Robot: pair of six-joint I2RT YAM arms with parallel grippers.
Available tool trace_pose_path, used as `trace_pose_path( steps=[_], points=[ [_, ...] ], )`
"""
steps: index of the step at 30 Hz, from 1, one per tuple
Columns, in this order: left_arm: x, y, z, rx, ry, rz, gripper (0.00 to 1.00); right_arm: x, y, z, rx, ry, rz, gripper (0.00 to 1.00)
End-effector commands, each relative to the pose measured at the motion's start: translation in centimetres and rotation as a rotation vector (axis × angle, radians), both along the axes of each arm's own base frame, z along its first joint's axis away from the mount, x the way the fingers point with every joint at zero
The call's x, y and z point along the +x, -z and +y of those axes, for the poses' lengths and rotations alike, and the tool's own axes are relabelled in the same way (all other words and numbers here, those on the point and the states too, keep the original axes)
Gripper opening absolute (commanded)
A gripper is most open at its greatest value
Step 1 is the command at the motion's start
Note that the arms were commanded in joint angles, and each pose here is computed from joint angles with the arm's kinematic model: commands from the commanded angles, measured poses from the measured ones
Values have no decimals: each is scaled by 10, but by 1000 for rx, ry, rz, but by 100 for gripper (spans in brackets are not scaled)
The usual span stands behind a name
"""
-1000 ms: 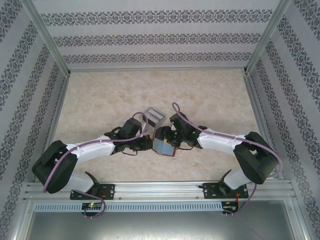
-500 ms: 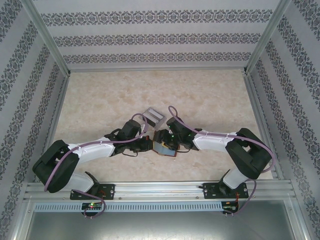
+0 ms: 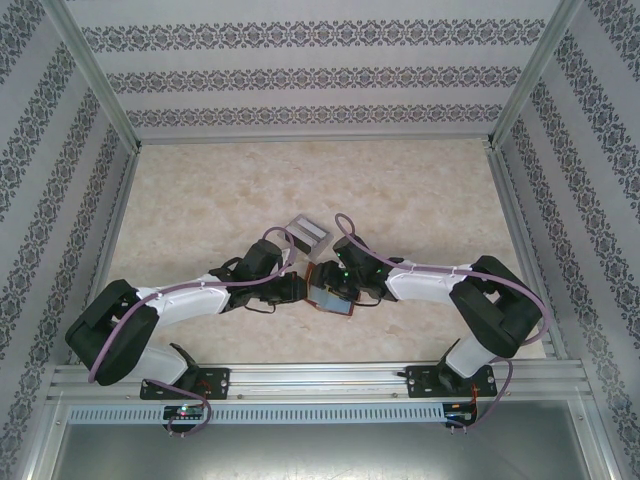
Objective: Put the credit cards into the card holder
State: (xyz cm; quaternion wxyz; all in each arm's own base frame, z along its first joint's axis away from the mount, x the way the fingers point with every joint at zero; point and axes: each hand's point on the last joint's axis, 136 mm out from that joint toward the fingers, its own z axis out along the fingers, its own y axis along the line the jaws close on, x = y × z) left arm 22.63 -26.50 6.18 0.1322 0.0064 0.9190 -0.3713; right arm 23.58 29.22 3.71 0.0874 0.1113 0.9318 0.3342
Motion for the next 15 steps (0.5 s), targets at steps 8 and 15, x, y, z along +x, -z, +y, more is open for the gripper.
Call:
trace_pose_path(
  steps=[8,15],
  points=[
    [4,1,-3,-12,10,-13,22,-4,13,-10,-33,0,-11,48],
    [3,2,-14,-59,45,16,25,3,-5,-5,20,-26,-76,48]
  ],
)
